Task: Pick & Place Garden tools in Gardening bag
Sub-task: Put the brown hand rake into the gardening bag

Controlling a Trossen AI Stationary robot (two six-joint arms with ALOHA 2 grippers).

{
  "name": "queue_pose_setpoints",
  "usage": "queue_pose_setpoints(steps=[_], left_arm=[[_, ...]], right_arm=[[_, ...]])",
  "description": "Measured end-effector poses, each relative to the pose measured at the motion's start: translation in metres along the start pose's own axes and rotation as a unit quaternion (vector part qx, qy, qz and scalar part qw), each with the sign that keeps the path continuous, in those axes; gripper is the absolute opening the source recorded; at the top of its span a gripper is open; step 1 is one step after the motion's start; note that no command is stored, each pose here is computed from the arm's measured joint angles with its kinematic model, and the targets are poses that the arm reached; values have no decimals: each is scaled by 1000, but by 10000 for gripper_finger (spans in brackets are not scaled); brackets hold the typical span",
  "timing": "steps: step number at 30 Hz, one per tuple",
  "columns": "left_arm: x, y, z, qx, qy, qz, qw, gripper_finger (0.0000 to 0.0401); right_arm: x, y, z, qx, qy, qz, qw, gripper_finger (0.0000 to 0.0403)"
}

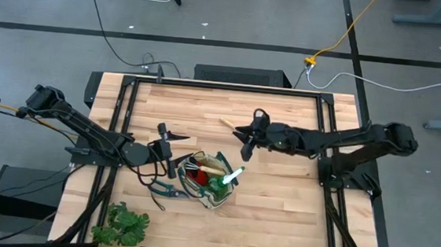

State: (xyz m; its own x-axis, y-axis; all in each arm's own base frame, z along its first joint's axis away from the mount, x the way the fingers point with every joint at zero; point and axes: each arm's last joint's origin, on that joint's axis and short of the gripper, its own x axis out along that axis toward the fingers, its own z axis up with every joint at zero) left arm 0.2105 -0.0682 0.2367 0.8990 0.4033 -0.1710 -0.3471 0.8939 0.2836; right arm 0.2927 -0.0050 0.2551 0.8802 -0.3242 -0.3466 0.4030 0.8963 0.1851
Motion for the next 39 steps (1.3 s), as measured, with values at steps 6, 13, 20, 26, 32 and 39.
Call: queue_pose_setpoints(steps=[6,13,20,26,32,39], left_arm=[[0,0,0,0,0,0,1000,270],[0,0,0,0,0,0,1000,270],[0,0,0,0,0,0,1000,270],[0,0,0,0,0,0,1000,270],[0,0,0,0,0,0,1000,270],[0,0,0,-1,0,0,1000,270]], right_arm=[[6,-20,1,8,23,-15,1000,96],[10,-37,4,20,37,-14,999,96],[12,-53,4,27,61,-30,997,96],[14,-66,4,38,76,-37,996,96],[18,-77,4,46,102,-37,993,96],[41,-77,26,18,159,-62,985,96]])
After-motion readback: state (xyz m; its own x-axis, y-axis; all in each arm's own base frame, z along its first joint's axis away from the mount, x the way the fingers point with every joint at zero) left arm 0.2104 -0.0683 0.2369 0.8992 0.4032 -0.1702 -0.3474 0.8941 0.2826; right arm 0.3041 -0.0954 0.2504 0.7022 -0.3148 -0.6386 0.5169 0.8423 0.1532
